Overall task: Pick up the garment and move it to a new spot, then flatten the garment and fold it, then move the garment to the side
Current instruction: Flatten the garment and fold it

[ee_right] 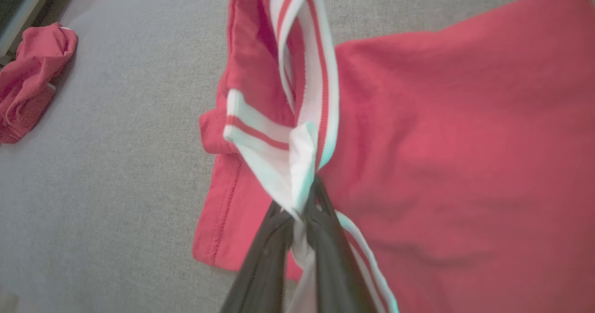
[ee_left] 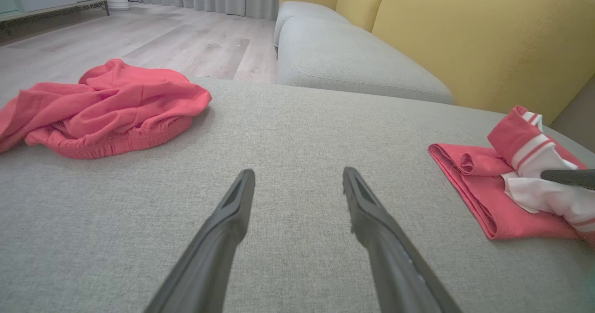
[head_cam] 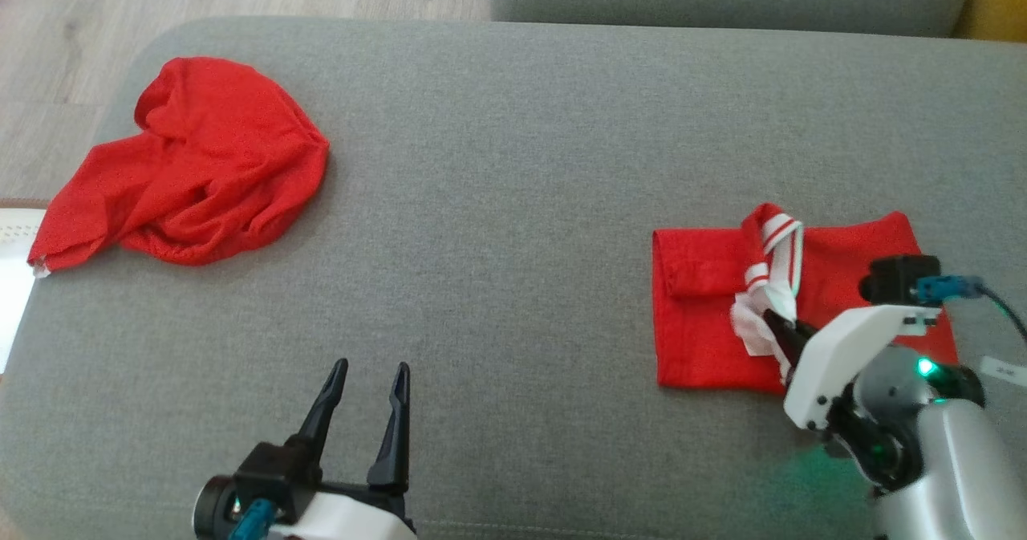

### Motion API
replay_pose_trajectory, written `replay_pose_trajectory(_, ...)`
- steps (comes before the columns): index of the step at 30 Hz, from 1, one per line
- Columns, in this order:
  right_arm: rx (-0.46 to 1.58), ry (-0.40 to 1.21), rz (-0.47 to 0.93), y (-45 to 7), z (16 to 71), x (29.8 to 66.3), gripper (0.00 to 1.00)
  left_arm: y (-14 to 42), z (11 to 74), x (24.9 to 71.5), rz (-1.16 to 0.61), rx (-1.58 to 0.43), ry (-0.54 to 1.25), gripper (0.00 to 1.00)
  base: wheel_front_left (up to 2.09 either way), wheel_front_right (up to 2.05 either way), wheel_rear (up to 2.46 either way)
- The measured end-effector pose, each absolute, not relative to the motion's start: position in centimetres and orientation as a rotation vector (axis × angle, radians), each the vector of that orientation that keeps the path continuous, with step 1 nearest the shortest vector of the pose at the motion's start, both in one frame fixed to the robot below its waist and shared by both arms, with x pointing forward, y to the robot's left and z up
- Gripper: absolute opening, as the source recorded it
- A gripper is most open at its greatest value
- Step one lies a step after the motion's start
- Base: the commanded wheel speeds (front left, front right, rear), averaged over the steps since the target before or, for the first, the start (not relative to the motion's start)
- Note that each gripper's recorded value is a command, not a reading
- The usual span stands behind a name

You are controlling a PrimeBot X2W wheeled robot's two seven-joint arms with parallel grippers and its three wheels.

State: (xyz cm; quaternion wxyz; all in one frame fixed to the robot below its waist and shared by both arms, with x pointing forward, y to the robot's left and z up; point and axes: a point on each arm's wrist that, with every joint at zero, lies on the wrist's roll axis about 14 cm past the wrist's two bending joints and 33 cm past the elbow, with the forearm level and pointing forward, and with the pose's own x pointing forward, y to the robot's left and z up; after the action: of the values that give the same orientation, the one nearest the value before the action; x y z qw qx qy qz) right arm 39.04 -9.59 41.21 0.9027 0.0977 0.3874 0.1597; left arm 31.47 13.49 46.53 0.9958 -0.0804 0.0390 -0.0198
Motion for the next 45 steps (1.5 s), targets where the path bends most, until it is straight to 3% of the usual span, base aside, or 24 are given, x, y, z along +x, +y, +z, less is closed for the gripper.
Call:
replay_pose_trajectory(9, 0.288, 0.712, 0.352, -7.6, 41.5, 41.8, 0.00, 12.8, 46.2, 31.2, -0.060, -0.164, 0.089, 1.00, 0.00, 0.00, 0.00)
replay_pose_trajectory(13, 0.265, 0.740, 0.409, -5.6, 41.1, 41.2, 0.00, 12.7, 46.3, 30.9, -0.062, -0.163, 0.086, 1.00, 0.00, 0.00, 0.00)
replay_pose_trajectory(14, 0.266, 0.742, 0.427, -5.0, 41.0, 40.9, 0.23, 12.7, 46.3, 30.9, -0.062, -0.164, 0.086, 1.00, 0.00, 0.00, 0.00)
replay_pose_trajectory(15, 0.277, 0.738, 0.443, -4.4, 41.1, 40.7, 0.56, 12.7, 46.3, 30.8, -0.061, -0.163, 0.085, 1.00, 0.00, 0.00, 0.00)
replay_pose_trajectory(16, 0.286, 0.734, 0.456, -4.0, 41.2, 40.5, 1.00, 12.7, 46.4, 30.7, -0.058, -0.162, 0.083, 1.00, 0.00, 0.00, 0.00)
replay_pose_trajectory(21, 0.333, 0.693, 0.503, -2.3, 42.1, 39.9, 1.00, 12.8, 46.5, 30.6, -0.054, -0.161, 0.076, 1.00, 0.00, 0.00, 0.00)
replay_pose_trajectory(28, 0.505, 0.434, 0.506, -1.9, 47.2, 40.7, 1.00, 12.0, 46.1, 30.1, -0.074, -0.169, 0.092, 1.00, 0.00, 0.00, 0.00)
replay_pose_trajectory(34, 0.253, 0.182, 0.373, -6.9, 48.8, 39.9, 1.00, 11.6, 47.1, 30.8, -0.100, -0.162, 0.058, 1.00, 0.00, 0.00, 0.00)
replay_pose_trajectory(45, -0.035, 0.095, 0.068, -18.6, 46.5, 35.1, 1.00, 12.0, 48.1, 31.2, -0.118, -0.104, 0.015, 1.00, 0.00, 0.00, 0.00)
